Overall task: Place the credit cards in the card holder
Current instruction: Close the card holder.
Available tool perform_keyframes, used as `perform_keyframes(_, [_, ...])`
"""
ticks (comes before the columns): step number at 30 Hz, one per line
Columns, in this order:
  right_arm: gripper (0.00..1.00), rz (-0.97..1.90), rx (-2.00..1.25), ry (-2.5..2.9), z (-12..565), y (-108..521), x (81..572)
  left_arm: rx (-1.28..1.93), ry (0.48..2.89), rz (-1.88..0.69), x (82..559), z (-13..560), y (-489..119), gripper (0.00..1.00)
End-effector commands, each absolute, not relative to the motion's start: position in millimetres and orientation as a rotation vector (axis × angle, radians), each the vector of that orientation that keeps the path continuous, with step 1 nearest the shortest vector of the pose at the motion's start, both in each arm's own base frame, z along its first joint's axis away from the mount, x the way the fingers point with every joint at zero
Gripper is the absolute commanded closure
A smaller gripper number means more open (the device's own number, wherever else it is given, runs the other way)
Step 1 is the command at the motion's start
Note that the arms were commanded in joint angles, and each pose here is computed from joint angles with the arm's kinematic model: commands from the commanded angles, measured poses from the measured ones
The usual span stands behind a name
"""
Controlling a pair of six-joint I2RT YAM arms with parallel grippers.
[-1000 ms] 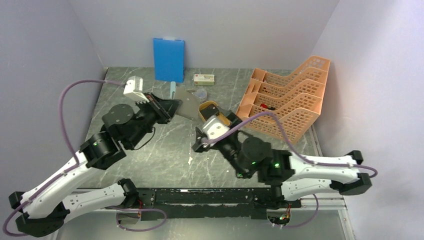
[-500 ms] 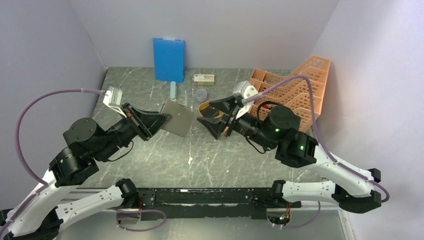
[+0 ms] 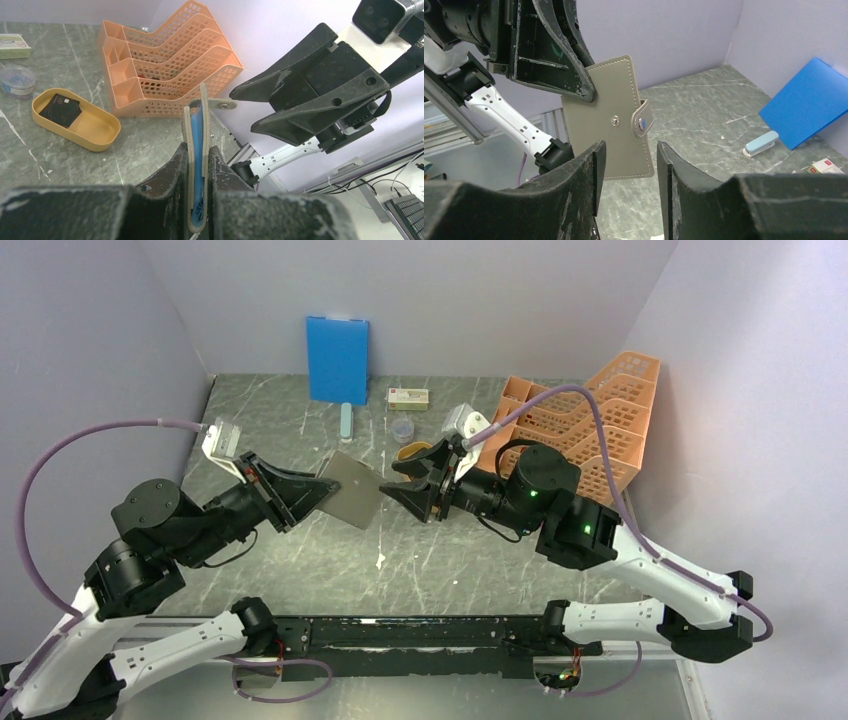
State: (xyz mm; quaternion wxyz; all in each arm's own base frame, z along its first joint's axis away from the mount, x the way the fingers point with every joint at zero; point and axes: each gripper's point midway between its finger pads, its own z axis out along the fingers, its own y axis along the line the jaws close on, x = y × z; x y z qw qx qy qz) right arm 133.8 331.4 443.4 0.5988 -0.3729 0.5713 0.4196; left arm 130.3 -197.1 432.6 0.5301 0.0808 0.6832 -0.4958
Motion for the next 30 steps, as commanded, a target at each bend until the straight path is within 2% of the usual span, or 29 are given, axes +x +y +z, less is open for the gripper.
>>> perform_keyframes(1, [0.55, 0.997, -0.821, 1.293, 462, 330, 135, 0.237, 1.586, -1.23, 118, 445, -194, 0.95])
perform_keyframes(14, [0.57, 1.014, -0.809, 1.311, 463, 342, 140, 0.263, 1.58, -1.255, 110, 446, -193, 0.95])
perform_keyframes(17, [0.65, 1.024, -0.813, 1.308, 464, 344, 138, 0.261, 1.583, -1.256, 110, 444, -193, 0.95])
perform_keyframes(23, [0.88, 1.029, -0.816, 1.307, 464, 343, 137, 0.256, 1.585, -1.254, 110, 443, -191, 0.95])
perform_keyframes(28, [1.0, 1.035, -0.831, 1.298, 467, 342, 134, 0.24, 1.589, -1.237, 112, 441, -188, 0.95])
perform_keyframes(30, [1.0, 1.035, -0.841, 1.297, 468, 341, 133, 0.236, 1.592, -1.232, 113, 441, -188, 0.95])
